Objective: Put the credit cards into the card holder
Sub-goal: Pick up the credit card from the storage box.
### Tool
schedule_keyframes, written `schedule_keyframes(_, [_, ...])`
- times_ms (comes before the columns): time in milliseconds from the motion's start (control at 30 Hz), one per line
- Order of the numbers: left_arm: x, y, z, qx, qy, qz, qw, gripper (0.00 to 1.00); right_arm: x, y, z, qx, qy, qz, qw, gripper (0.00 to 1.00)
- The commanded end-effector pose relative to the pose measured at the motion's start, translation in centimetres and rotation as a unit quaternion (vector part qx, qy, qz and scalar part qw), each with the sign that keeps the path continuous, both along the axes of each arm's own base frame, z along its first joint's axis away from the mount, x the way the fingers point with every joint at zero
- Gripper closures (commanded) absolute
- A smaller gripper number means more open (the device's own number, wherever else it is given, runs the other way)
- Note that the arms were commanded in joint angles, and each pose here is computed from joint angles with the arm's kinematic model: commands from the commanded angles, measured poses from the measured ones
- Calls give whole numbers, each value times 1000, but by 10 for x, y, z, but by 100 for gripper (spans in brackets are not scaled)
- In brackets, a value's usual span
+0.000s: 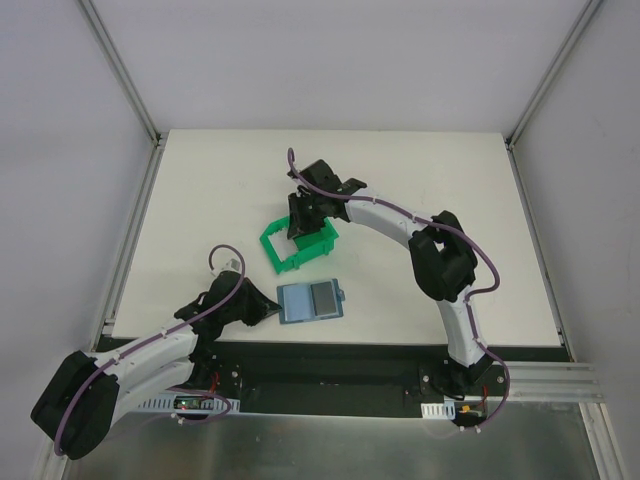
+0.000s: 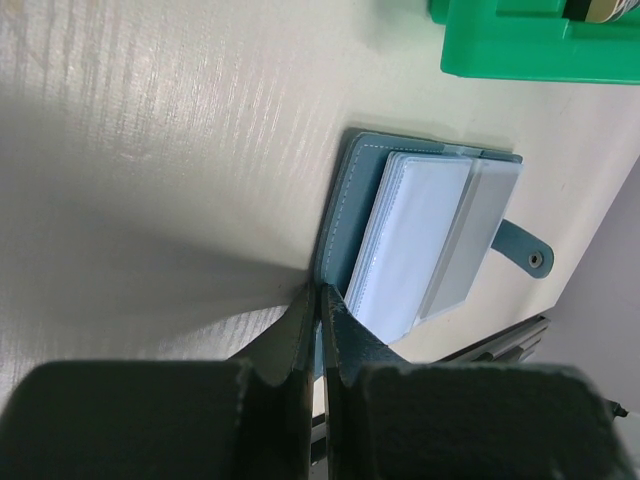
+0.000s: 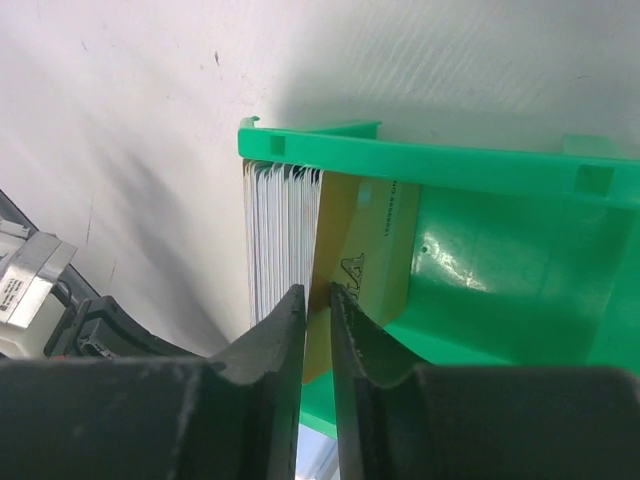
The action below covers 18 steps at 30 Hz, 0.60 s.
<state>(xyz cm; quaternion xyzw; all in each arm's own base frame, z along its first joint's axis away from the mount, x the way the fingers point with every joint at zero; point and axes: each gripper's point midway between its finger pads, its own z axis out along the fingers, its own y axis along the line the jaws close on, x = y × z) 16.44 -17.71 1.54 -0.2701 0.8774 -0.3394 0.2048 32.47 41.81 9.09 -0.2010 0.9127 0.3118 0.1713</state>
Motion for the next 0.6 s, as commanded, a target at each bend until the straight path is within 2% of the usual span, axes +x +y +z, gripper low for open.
schedule_keyframes(0, [-1, 1, -1, 10, 3, -9, 1000, 100, 7, -6, 33, 7, -41, -7, 999, 84])
schedule_keyframes(233, [-1, 1, 0, 10, 2, -11, 1000, 100, 18, -23, 28, -46, -69, -23, 996, 92])
schedule_keyframes(400, [-2, 1, -1, 10, 4, -12, 1000, 100, 18, -29, 8, -78, -66, -20, 995, 93])
schedule_keyframes(567, [-2, 2, -2, 12, 5, -12, 1000, 100, 14, -27, -5, -81, -52, -12, 995, 94])
